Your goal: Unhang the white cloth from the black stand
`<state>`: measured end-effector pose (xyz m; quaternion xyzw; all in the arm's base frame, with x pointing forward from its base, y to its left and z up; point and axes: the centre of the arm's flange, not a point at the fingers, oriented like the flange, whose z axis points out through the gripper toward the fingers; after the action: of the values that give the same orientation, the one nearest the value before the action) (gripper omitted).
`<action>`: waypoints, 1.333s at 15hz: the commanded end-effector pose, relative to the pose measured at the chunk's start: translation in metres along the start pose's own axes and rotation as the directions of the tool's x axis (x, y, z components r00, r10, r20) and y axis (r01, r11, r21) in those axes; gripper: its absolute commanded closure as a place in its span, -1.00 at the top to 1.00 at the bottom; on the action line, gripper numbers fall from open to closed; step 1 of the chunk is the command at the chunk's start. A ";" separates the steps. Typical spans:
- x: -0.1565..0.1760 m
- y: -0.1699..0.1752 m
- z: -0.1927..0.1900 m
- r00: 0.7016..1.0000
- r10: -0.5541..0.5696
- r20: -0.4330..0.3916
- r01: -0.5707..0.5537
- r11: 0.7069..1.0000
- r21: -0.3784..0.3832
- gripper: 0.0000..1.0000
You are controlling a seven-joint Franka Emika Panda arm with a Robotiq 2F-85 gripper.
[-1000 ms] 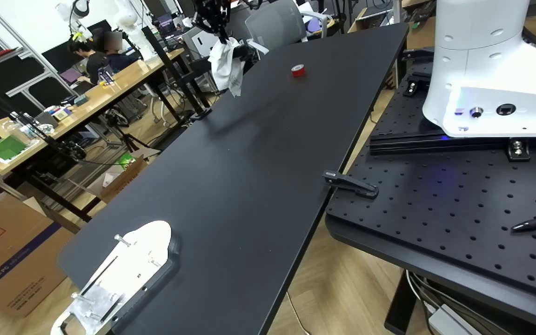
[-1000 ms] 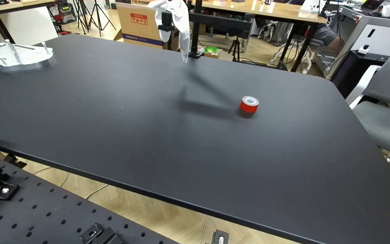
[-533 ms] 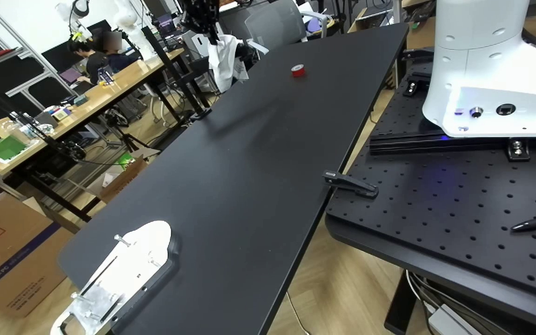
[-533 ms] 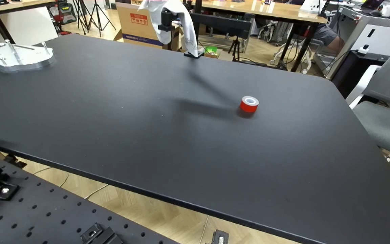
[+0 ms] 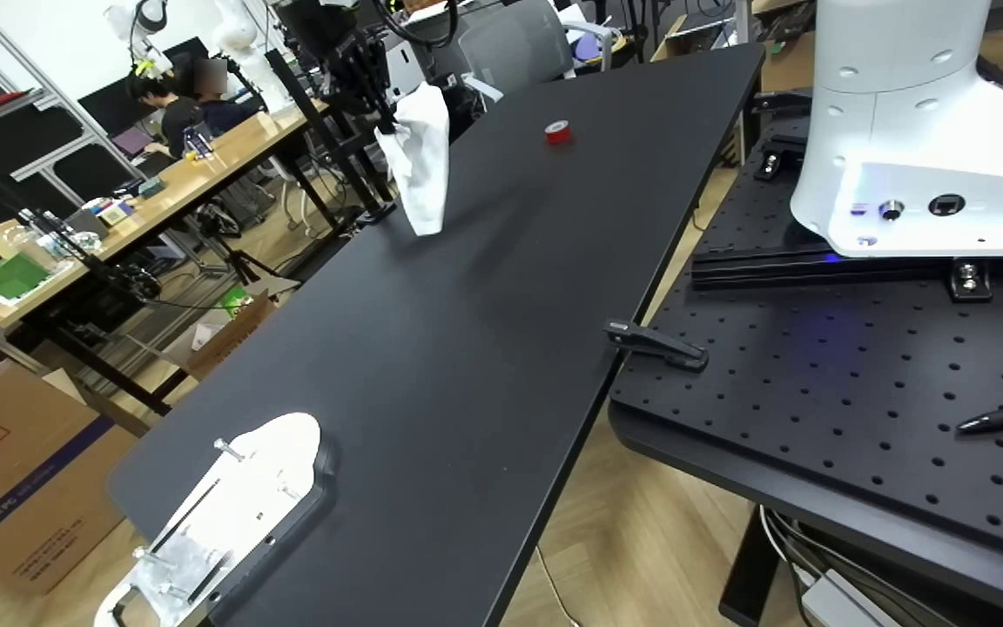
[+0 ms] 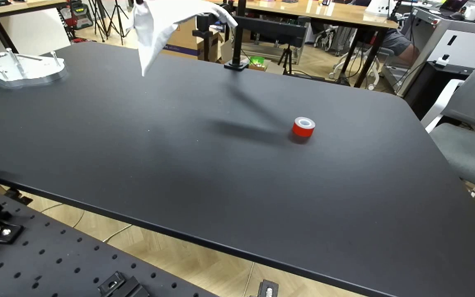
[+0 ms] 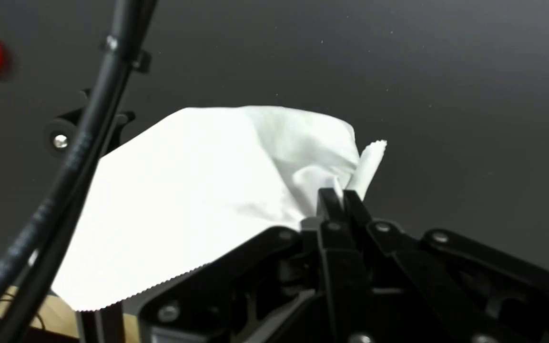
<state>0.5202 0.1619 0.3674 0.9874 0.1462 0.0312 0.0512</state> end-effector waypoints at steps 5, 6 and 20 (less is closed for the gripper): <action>0.013 -0.023 0.062 0.978 -0.122 0.170 0.118 0.992 0.034 -0.97; 0.014 -0.025 0.069 0.973 -0.135 0.186 0.130 0.991 0.038 -0.97; 0.022 -0.029 0.079 0.980 -0.098 0.172 0.112 0.991 -0.076 0.68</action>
<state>0.5361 0.1903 0.2721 0.9695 0.2161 -0.0621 0.0978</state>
